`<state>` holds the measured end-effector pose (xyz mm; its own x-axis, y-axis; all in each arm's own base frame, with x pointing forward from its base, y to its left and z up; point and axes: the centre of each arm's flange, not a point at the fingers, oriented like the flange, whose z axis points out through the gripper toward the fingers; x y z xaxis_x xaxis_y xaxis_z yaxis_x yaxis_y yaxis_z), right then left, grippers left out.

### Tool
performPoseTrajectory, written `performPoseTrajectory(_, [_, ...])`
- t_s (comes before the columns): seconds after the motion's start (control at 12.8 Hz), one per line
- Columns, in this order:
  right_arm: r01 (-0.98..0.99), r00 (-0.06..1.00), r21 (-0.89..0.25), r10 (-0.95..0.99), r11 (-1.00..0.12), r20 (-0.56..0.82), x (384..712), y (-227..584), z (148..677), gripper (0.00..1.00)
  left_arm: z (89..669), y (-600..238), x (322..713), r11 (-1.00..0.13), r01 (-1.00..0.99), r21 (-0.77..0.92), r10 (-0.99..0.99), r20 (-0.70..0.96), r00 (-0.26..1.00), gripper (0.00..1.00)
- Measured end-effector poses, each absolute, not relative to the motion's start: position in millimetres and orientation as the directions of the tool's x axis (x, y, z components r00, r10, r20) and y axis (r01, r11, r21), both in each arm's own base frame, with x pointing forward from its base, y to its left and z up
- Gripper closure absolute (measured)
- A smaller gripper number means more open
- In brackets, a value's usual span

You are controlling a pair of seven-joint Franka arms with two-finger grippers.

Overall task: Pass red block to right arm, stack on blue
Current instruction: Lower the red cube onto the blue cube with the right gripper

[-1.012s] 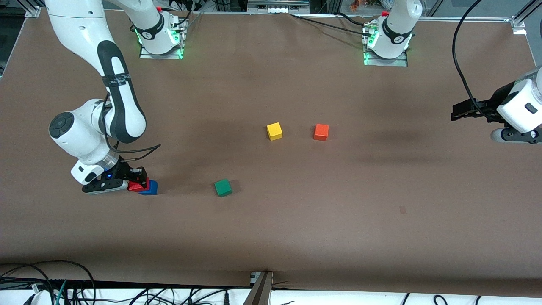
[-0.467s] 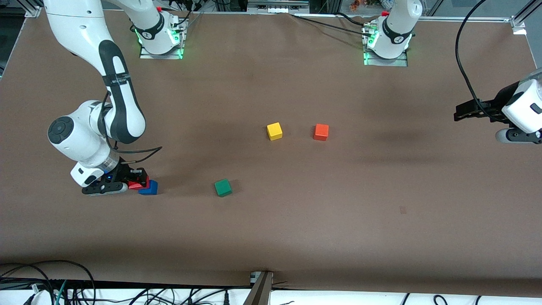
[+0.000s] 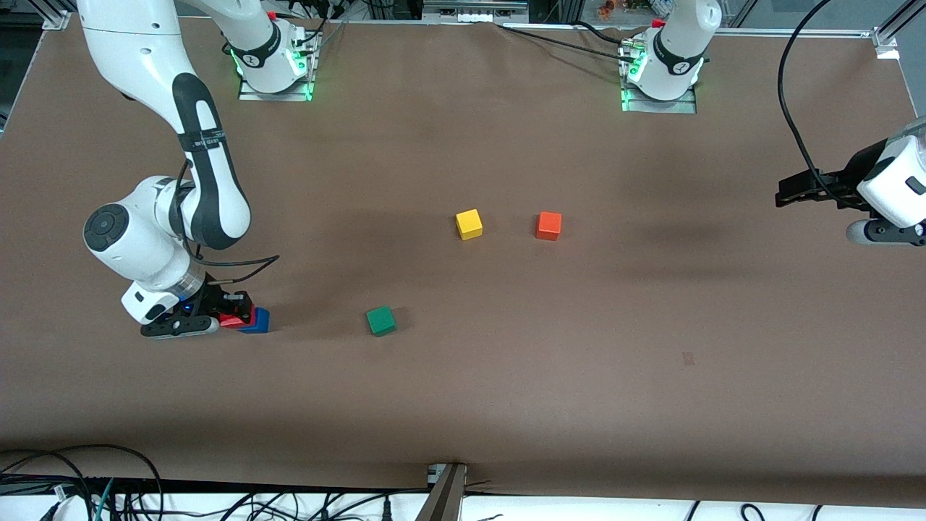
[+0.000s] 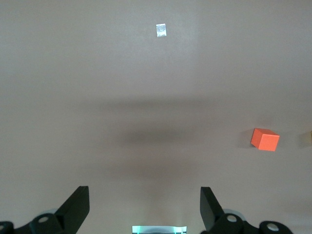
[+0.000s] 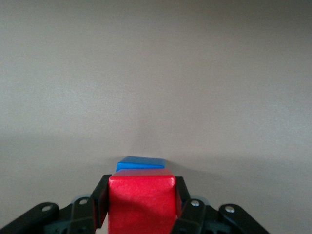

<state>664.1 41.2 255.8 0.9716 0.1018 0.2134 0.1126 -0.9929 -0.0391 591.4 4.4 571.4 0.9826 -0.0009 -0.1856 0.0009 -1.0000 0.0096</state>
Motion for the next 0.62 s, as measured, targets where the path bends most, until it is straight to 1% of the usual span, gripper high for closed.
performPoseTrajectory(0.62, [0.084, 0.974, -0.021, 0.077, -0.996, 0.211, 669.7, 44.7, 255.5, 0.44, 571.3, 4.4, 591.4, -1.0, 0.001, 0.01, -0.001, -0.186, 0.983, 0.0])
